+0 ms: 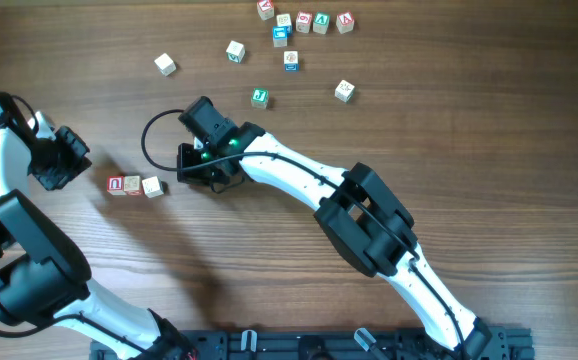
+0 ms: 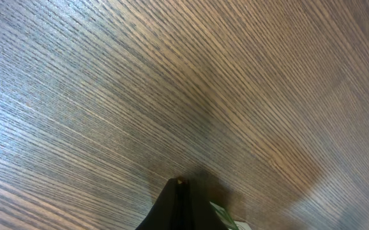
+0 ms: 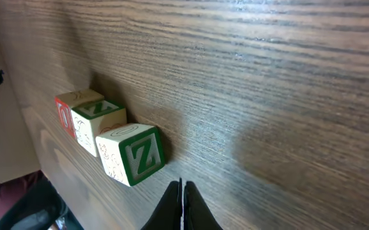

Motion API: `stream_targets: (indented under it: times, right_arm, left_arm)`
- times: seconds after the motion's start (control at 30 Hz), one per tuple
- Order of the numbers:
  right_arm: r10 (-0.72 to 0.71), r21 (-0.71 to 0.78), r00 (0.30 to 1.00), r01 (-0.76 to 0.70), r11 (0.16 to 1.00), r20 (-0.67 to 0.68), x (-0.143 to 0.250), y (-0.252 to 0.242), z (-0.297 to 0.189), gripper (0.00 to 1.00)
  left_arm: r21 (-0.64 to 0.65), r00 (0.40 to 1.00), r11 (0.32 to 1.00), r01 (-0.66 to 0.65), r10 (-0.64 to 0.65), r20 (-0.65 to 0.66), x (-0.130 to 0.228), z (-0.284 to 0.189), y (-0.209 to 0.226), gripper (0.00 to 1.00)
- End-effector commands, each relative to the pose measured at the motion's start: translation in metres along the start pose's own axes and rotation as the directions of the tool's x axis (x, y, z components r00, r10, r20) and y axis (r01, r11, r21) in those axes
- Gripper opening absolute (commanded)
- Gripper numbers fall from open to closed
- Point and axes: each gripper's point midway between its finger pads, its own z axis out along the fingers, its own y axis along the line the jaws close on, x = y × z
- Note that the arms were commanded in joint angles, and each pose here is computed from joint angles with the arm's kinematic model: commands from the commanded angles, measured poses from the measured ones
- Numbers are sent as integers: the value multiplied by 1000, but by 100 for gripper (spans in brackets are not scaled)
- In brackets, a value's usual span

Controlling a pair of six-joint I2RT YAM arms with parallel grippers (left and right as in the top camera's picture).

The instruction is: Form a horizontal line

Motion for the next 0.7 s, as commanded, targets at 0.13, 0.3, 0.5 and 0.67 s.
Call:
stream_targets:
  times: [0.13,0.3,0.5,0.67]
  right_arm:
    - [10,-47,999,-12,999,-48,10,11,1,5]
    - [5,-56,999,-8,998,-47,10,13,0,5]
    - [-29,-121,999,24,992,-38,6,27,-1,5]
    - [-46,-143,999,43,989,-15,1,33,-1,5]
  left_arm:
    - [31,1000,1000,7,-7,18,-5,-6,-5,4]
    - [31,1000,1000,6,-7,18,-5,-6,-5,4]
    - [31,1000,1000,5,-6,18,-5,-6,-5,4]
    - [31,1000,1000,3,-3,18,-5,-6,-5,4]
